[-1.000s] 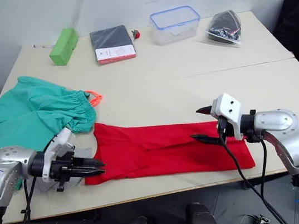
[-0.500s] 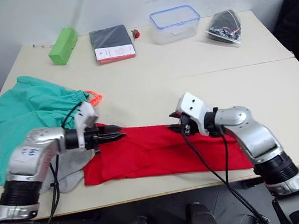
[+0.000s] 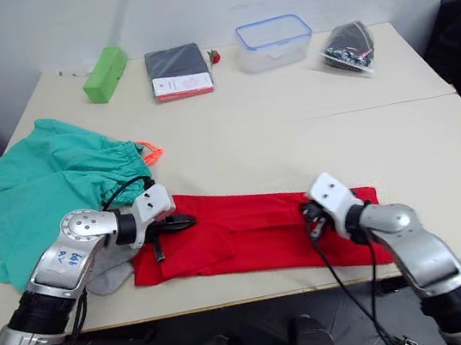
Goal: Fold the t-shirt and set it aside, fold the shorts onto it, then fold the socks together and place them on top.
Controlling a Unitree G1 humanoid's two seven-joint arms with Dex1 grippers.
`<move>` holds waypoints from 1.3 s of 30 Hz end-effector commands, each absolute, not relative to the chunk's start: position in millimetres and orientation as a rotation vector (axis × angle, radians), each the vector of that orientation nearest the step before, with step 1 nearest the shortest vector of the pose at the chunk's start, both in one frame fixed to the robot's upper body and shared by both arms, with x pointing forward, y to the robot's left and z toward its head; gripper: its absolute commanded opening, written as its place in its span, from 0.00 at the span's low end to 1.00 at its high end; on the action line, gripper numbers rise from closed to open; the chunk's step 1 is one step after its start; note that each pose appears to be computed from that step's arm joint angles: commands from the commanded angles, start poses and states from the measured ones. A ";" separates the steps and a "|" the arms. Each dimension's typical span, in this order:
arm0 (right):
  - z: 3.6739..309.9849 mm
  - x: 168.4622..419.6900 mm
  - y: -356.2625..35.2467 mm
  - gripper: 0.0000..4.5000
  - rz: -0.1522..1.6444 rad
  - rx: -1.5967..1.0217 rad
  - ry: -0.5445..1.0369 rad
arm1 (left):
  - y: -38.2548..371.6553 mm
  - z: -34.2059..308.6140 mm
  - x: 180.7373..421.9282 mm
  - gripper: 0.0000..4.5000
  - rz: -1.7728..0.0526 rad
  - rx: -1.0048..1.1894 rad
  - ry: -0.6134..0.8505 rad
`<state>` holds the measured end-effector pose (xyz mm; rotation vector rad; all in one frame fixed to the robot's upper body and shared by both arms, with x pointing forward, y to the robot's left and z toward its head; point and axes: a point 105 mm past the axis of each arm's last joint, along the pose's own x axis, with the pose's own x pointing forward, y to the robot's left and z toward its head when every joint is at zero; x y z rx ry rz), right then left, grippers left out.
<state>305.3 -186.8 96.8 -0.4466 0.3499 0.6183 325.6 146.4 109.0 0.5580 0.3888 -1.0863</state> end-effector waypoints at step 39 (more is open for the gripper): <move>120.7 298.6 -274.4 0.01 0.425 -0.390 0.357 | 174.2 100.0 326.6 0.00 -0.956 0.380 0.390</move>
